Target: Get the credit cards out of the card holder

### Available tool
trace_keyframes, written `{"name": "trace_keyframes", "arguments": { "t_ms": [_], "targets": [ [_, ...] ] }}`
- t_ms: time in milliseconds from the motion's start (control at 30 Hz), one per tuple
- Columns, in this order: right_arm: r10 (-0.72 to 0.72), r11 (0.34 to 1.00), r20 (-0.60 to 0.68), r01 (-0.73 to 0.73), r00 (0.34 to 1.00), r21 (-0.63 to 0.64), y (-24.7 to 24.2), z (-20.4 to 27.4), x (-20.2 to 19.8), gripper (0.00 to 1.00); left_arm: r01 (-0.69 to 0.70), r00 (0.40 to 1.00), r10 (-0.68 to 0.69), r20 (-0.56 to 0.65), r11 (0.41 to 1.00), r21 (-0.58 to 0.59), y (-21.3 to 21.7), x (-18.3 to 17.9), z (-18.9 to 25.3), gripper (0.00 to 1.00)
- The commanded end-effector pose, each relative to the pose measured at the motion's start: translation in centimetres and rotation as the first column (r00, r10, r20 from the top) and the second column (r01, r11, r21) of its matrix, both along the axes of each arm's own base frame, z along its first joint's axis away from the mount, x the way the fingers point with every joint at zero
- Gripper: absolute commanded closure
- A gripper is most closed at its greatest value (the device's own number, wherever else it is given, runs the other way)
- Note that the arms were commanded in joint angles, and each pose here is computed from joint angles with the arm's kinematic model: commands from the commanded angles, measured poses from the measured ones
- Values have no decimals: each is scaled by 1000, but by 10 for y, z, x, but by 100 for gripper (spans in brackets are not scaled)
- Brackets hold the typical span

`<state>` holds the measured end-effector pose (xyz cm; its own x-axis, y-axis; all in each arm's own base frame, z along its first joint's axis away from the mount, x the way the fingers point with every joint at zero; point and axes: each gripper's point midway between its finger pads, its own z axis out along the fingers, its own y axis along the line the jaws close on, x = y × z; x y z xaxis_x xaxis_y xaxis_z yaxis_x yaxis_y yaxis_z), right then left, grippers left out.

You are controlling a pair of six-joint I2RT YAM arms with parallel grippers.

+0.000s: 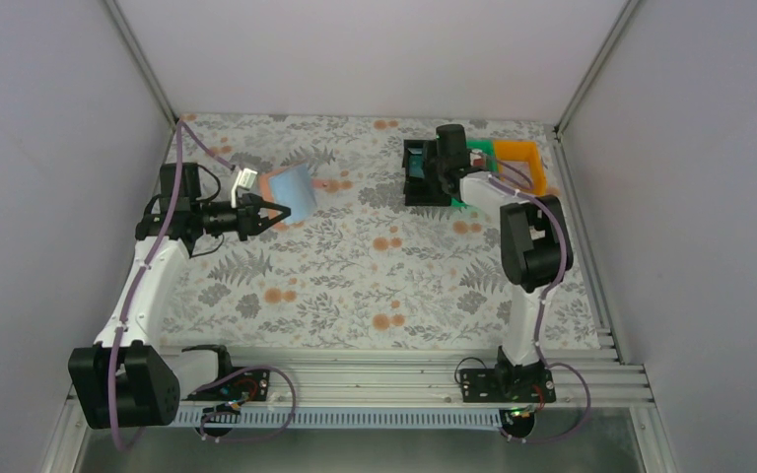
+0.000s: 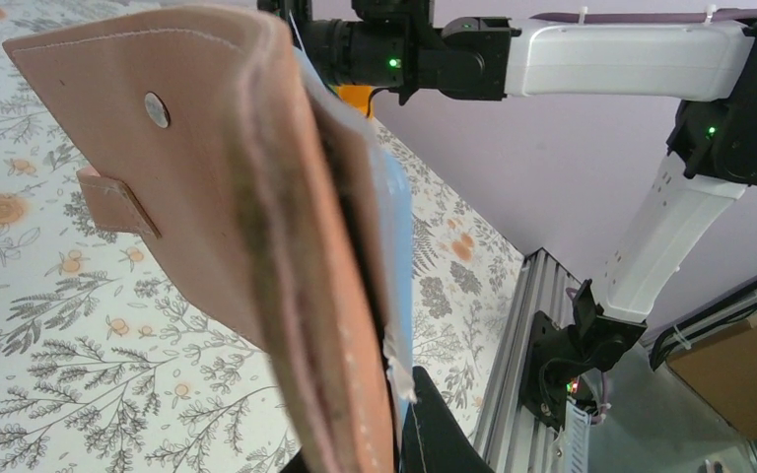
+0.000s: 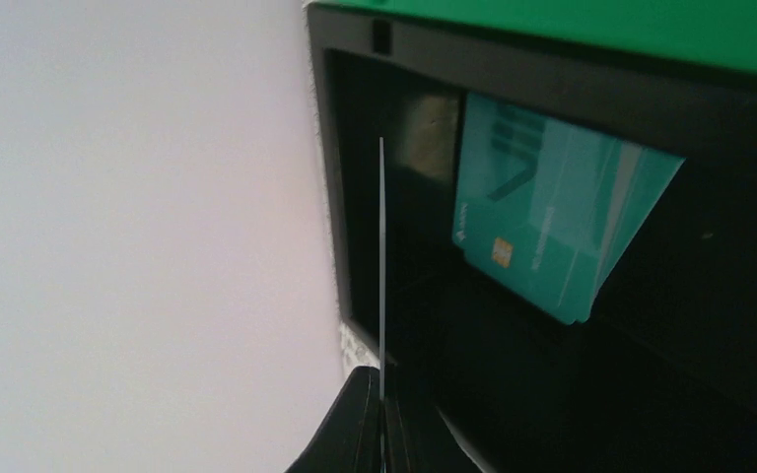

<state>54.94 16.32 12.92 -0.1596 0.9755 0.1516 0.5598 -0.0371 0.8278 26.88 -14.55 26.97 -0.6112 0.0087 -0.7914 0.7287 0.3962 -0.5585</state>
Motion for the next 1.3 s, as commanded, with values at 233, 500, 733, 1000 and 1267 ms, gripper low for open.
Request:
{"name": "trace_keyframes", "arguments": {
  "t_ms": [233, 500, 733, 1000, 1267],
  "targets": [
    [-100, 989, -55, 93, 993, -113, -16, -19, 11, 96, 36, 998, -35, 48, 999, -24, -1, -1, 13, 98],
    [-76, 989, -77, 65, 994, -135, -10, -34, 20, 96, 35, 999, -34, 42, 999, -26, -1, -1, 12, 98],
    [-58, 986, -72, 46, 996, -161, -3, -39, 26, 96, 31, 998, -30, 54, 999, -19, -1, -1, 15, 98],
    [-47, 985, -86, 31, 995, -173, -1, -44, 33, 88, 26, 999, -26, 27, 999, -29, 0, 8, 14, 98],
    [-12, 986, -109, -6, 994, -166, 1, -40, 23, 53, 23, 999, -22, 40, 999, -27, 0, 4, 16, 98]
  ]
}}
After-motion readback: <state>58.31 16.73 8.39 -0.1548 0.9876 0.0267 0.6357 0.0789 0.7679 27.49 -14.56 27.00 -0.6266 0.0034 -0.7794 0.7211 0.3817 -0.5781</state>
